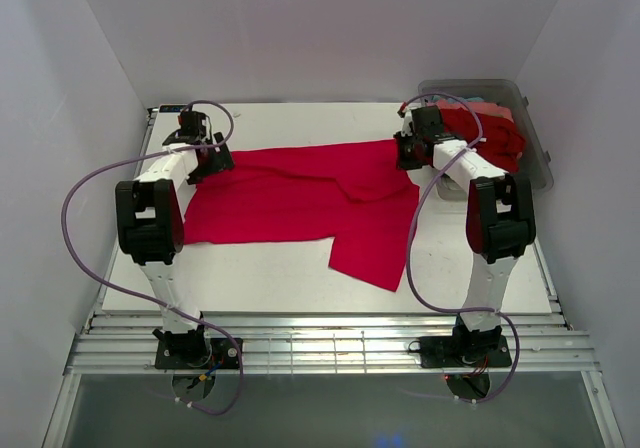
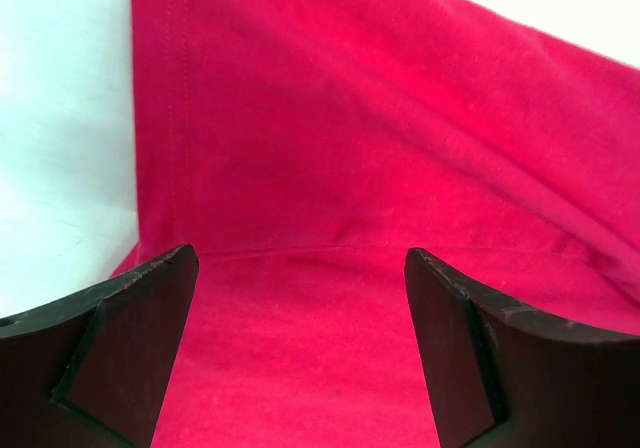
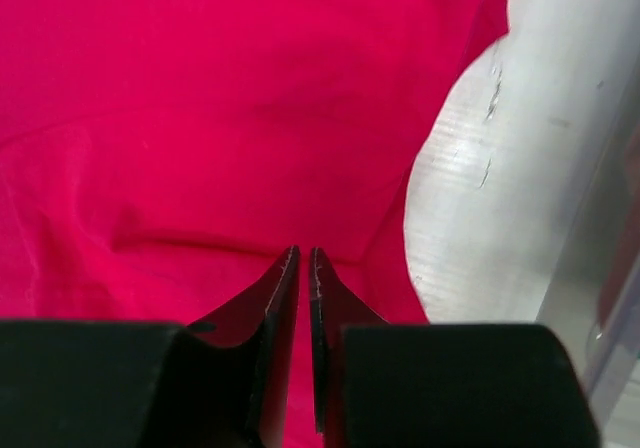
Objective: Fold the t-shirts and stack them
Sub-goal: Fold the flattened tshirt in 1/3 of the way
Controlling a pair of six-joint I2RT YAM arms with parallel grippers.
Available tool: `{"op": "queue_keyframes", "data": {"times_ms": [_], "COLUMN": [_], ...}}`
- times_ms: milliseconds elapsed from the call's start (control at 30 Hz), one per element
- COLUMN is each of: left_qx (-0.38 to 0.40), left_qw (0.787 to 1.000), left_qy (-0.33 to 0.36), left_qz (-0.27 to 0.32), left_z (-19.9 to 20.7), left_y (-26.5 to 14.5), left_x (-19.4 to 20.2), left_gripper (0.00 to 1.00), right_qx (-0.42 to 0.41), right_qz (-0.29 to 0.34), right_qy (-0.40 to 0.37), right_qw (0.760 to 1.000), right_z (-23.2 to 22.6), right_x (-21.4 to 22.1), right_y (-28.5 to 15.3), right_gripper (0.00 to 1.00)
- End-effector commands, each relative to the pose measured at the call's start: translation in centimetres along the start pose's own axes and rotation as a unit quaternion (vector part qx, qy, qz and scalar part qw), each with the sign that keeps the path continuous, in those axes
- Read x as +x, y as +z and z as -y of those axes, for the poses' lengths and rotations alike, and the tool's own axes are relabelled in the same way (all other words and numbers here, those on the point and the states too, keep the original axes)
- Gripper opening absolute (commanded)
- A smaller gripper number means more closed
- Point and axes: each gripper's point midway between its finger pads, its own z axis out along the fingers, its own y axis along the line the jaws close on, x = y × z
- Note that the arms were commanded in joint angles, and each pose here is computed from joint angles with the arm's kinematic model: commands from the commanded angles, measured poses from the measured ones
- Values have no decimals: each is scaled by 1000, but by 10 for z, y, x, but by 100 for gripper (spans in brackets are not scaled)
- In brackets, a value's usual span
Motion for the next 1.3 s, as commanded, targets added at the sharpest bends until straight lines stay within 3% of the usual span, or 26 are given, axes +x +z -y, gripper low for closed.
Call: {"op": "queue_keyframes", "data": {"times_ms": [0, 467, 733, 900, 1267], "left_qx": [32, 0, -2, 0, -44], "left_qw": [999, 998, 999, 1000, 999], "left_qy": [3, 6, -2, -3, 0], "left_qz": [31, 55, 48, 29, -1], "left_z": [10, 1, -2, -8, -63], "left_y": [1, 26, 51, 73, 75], "left_x": [-14, -23, -16, -8, 5], "left_gripper": [95, 94, 94, 93, 95], "right_qx": [-3, -23, -21, -12, 19], "right_qz": [6, -46, -56, -92, -175], "right_qy": [4, 12, 5, 9, 21], "right_qw": [1000, 999, 998, 996, 984], "right_z": [-3, -14, -15, -11, 3], "right_x": [0, 41, 47, 64, 107], "right_y": [2, 17, 16, 24, 53], "right_gripper": [14, 11, 11, 11, 11]}}
